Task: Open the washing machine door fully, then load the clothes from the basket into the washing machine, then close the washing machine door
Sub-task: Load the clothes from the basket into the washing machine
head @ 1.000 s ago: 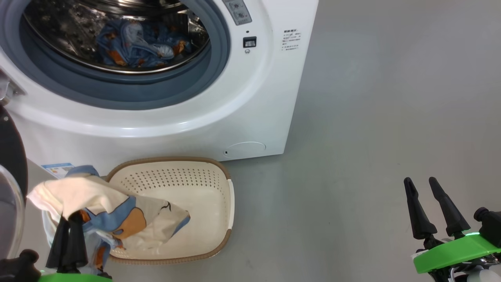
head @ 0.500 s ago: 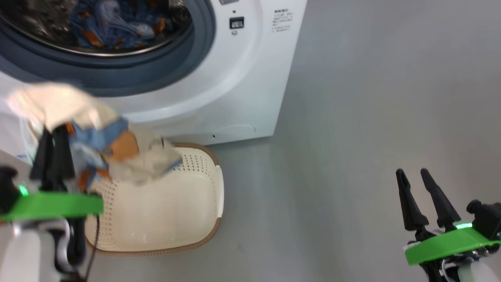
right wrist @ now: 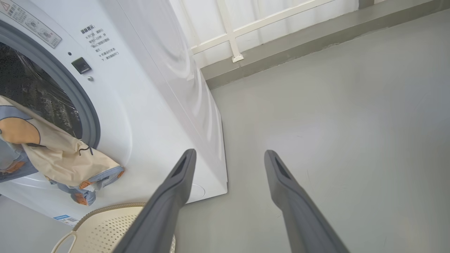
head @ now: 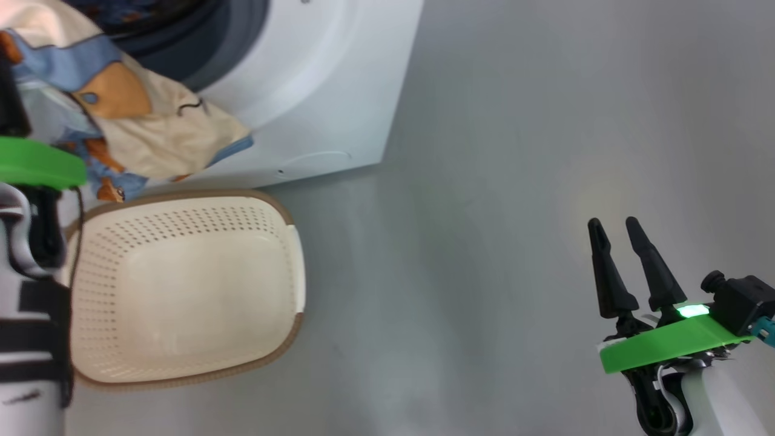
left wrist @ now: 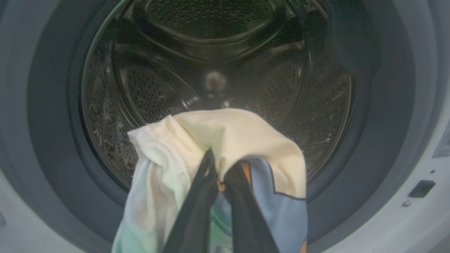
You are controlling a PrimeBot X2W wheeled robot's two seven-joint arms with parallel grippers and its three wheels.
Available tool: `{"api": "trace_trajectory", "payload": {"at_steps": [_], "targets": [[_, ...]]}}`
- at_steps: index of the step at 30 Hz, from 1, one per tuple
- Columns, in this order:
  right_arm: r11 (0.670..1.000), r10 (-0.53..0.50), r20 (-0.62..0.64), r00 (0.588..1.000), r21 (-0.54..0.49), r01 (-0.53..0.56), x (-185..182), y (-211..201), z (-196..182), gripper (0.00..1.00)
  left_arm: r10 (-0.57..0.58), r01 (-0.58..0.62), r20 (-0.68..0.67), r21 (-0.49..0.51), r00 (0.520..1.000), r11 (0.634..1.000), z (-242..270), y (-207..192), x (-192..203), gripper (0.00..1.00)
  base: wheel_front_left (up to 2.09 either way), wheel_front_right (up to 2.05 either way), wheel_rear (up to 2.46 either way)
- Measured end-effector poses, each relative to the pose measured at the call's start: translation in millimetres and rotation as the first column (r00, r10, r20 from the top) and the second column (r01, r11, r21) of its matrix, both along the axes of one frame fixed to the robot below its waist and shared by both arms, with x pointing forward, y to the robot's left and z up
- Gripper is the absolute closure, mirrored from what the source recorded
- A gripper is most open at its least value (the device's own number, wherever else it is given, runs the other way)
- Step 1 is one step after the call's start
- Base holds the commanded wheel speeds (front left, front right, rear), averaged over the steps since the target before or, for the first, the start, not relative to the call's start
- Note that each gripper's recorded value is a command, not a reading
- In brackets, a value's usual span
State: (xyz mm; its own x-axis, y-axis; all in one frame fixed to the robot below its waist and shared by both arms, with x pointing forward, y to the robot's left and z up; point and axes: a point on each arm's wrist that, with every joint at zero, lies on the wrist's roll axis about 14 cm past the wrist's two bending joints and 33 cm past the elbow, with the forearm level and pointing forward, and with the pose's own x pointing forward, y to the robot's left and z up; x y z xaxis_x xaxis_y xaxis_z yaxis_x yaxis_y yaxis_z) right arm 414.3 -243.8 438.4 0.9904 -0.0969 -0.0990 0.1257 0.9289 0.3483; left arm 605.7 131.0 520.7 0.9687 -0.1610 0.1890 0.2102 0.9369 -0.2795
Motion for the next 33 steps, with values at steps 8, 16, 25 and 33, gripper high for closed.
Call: {"api": "trace_trajectory", "payload": {"at_steps": [8, 16, 25, 33], "targets": [[0.999, -0.049, -0.037, 0.998, -0.004, 0.049, -2.8, -11.1, -12.4, 0.0, 0.001, 0.006, -0.189, 0.036, 0.982, 0.999, -66.2, -8.6, 45.2, 1.0, 0.0, 0.0, 0.0], [0.997, -0.071, -0.069, 0.995, -0.003, 0.071, -5.1, -13.8, -22.8, 0.0, -0.024, 0.053, -0.229, 0.121, 0.973, 0.991, -81.7, -25.2, 80.7, 1.0, 0.0, 0.0, 0.0], [0.996, -0.091, -0.082, 0.992, -0.011, 0.091, -0.1, -19.2, -29.1, 0.0, -0.015, 0.014, 0.014, 0.085, 1.0, 0.996, -7.5, -30.7, 119.8, 1.0, 0.0, 0.0, 0.0], [0.995, -0.096, -0.084, 0.992, -0.012, 0.096, 0.9, -20.2, -30.2, 0.0, -0.017, 0.015, 0.012, 0.104, 1.0, 0.994, -17.1, -34.7, 117.9, 0.41, 0.0, 0.0, 0.0]]}}
